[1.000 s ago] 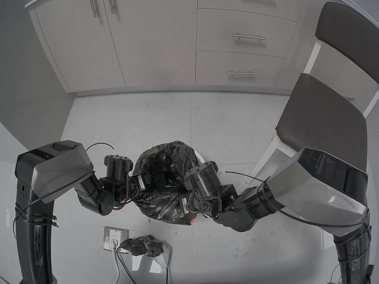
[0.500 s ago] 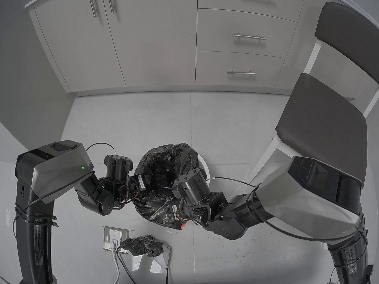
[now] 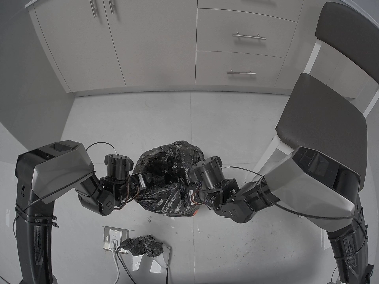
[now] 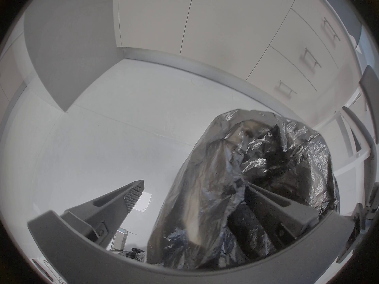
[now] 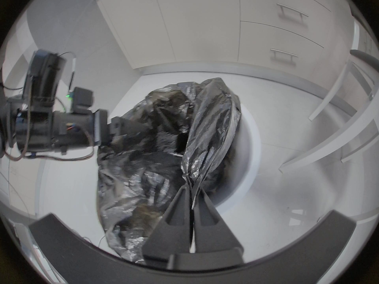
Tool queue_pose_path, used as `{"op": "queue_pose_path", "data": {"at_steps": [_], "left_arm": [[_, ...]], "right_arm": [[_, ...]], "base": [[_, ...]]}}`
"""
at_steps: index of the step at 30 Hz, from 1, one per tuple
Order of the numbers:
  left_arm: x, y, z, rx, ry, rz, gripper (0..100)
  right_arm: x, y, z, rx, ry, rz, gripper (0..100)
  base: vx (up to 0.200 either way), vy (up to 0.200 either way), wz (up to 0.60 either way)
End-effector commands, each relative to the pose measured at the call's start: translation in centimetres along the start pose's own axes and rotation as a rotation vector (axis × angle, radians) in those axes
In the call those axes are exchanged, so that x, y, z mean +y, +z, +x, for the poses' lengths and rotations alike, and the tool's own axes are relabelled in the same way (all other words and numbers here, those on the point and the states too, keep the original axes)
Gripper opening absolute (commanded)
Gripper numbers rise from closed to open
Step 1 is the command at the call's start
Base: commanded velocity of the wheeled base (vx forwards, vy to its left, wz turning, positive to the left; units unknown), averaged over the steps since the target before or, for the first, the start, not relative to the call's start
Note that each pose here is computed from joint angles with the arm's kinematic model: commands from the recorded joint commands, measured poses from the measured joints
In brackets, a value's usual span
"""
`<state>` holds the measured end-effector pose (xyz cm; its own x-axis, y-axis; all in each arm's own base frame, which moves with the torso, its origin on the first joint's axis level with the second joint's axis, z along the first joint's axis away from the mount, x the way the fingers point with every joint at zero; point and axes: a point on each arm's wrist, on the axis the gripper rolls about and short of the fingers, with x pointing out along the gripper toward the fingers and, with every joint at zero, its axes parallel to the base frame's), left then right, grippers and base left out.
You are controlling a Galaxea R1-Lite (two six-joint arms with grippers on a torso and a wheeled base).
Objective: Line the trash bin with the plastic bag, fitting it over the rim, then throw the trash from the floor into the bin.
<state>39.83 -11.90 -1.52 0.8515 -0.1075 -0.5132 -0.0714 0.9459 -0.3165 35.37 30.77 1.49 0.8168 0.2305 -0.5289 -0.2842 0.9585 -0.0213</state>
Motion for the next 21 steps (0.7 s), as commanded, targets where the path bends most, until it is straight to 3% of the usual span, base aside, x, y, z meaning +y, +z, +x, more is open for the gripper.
{"op": "queue_pose_path", "data": {"at_steps": [1, 21], "left_arm": [[-0.1, -0.1, -0.1, -0.003, -0.003, 0.001, 100], [0.0, -0.2, 0.2, -0.001, 0.0, 0.001, 100]], "right_arm": [[-0.9, 0.2, 0.5, -0.001, -0.021, 0.01, 0], [-2.2, 0.4, 1.2, -0.013, -0.097, 0.011, 0]], "base": [[0.0, 0.0, 0.0], [0.0, 0.0, 0.0]]}}
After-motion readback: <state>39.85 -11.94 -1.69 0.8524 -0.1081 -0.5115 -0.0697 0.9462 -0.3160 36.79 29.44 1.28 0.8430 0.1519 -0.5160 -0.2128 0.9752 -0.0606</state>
